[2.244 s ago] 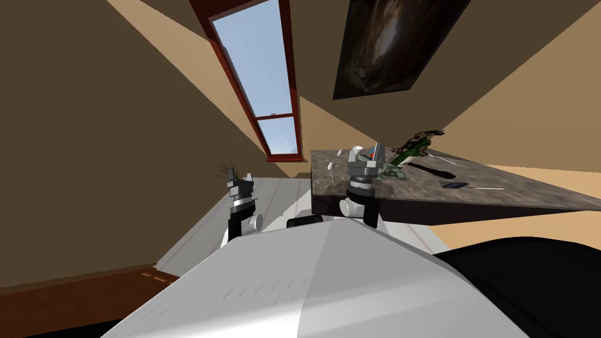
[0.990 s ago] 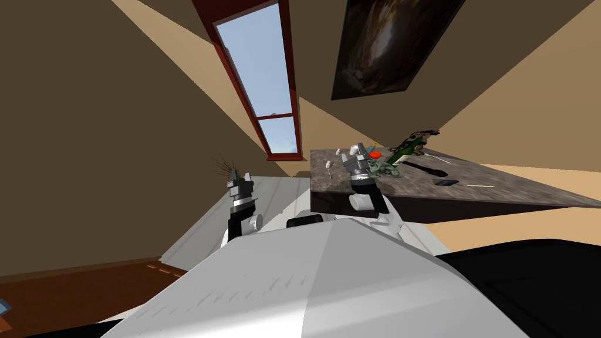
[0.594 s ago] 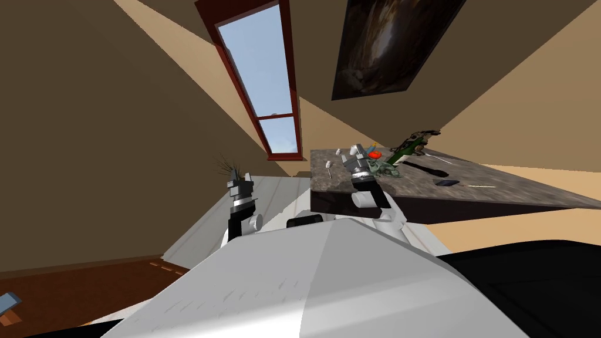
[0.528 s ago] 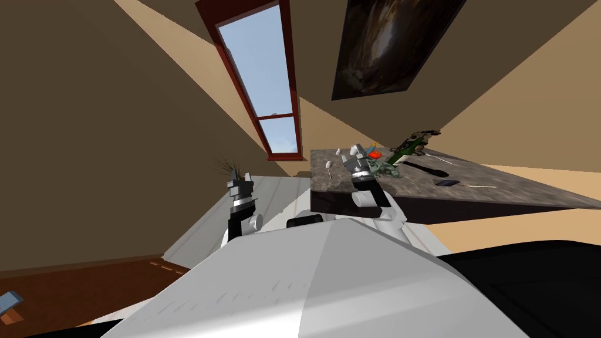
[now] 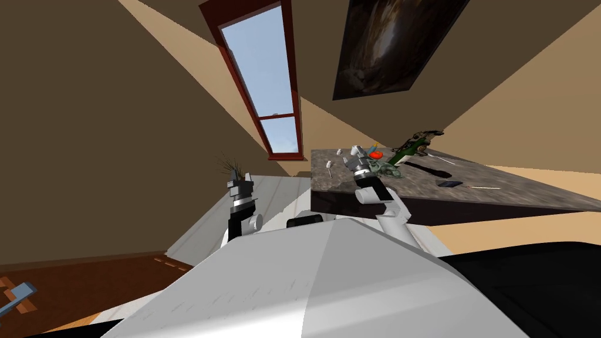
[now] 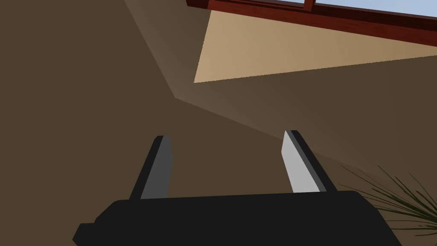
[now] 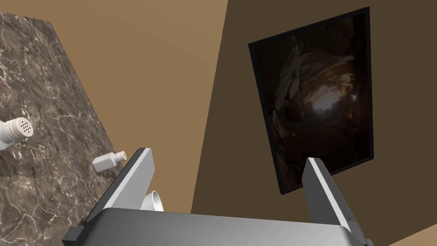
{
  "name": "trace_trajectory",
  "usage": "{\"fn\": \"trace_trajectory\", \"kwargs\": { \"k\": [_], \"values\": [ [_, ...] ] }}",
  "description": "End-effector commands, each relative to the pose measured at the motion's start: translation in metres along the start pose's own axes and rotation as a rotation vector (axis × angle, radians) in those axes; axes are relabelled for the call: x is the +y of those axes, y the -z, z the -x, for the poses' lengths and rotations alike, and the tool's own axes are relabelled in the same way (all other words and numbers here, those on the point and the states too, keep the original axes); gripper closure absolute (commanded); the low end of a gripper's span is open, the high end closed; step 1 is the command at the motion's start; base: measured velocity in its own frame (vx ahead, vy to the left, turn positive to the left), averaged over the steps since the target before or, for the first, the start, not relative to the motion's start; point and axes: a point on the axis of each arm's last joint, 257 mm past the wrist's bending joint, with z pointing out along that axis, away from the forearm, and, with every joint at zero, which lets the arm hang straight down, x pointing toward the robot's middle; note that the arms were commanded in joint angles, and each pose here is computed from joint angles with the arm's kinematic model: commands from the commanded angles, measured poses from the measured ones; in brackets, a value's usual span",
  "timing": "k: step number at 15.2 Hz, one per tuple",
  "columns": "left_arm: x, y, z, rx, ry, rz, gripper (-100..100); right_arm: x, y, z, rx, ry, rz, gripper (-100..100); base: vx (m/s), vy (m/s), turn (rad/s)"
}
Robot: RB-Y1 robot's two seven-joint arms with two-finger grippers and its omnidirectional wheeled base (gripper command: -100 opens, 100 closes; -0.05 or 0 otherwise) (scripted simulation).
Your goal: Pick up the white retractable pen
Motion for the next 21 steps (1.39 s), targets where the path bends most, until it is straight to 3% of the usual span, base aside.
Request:
{"fn": "trace_trajectory", "kwargs": {
  "k": [1, 2, 8, 9, 16, 17, 20, 21],
  "values": [
    [0.0, 0.0, 0.0, 0.0, 0.0, 0.0, 0, -0.009, -0.003, 0.008, -0.023, -0.014, -0.034, -100, -0.005, 0.0, 0.012],
    [0.0, 0.0, 0.0, 0.0, 0.0, 0.0, 0, -0.01, -0.008, 0.021, -0.046, -0.046, -0.05, -100, -0.006, 0.001, 0.028],
    [0.0, 0.0, 0.0, 0.0, 0.0, 0.0, 0, -0.031, -0.01, 0.047, -0.12, -0.088, -0.136, -100, -0.004, 0.003, 0.026],
    [0.0, 0.0, 0.0, 0.0, 0.0, 0.0, 0, -0.031, -0.014, 0.062, -0.149, -0.122, -0.146, -100, -0.004, 0.009, 0.045],
    [0.0, 0.0, 0.0, 0.0, 0.0, 0.0, 0, -0.052, -0.011, 0.09, -0.239, -0.174, -0.231, -100, 0.0, 0.007, 0.025],
    [0.0, 0.0, 0.0, 0.0, 0.0, 0.0, 0, -0.053, -0.013, 0.106, -0.277, -0.22, -0.239, -100, -0.001, 0.011, 0.041],
    [0.0, 0.0, 0.0, 0.0, 0.0, 0.0, 0, -0.063, -0.009, 0.112, -0.305, -0.221, -0.275, -100, 0.002, 0.011, 0.028],
    [0.0, 0.0, 0.0, 0.0, 0.0, 0.0, 0, -0.065, -0.01, 0.129, -0.35, -0.269, -0.287, -100, 0.004, 0.016, 0.045]
  ]
}}
